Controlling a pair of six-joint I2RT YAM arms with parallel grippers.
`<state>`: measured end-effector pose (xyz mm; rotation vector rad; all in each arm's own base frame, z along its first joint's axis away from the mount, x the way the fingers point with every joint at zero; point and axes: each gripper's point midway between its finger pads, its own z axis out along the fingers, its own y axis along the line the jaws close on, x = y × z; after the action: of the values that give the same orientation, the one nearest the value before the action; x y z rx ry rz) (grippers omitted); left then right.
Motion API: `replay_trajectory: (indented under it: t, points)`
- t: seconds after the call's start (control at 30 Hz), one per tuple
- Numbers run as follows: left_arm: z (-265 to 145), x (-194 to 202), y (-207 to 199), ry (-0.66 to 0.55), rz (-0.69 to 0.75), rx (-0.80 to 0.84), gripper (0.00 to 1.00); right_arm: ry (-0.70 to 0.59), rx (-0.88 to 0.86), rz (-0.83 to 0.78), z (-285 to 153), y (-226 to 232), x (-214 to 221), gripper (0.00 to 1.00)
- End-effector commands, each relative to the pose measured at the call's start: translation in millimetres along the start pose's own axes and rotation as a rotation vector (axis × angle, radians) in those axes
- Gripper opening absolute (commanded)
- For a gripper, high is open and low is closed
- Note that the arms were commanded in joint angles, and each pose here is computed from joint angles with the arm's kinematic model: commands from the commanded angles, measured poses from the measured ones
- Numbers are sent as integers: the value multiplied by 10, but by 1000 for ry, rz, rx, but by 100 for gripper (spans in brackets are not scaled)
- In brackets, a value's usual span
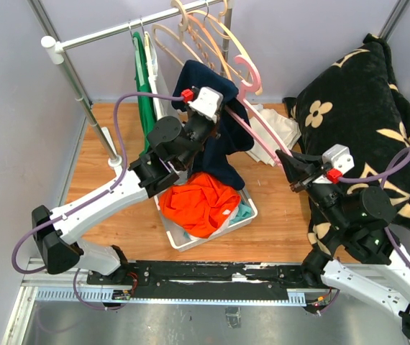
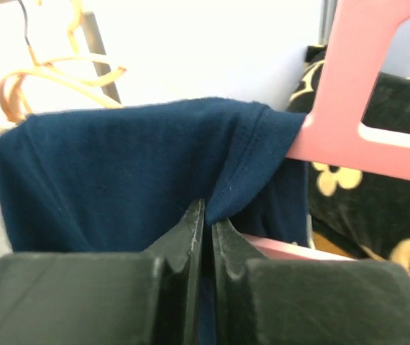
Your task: Remove the t-shirt from the hanger
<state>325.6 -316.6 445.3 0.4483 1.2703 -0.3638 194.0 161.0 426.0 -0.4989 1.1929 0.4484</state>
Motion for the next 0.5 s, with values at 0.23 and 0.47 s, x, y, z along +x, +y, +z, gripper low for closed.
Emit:
replay_trajectory:
  t: [0.23,0.47]
  points:
    - [131,-604,610,-87,67,-298,1,-142,7,23,-352,-111,-410,1]
    - [394,-669,921,-69,88,-356,0,-172,-5,8,-642,-155,-470,1]
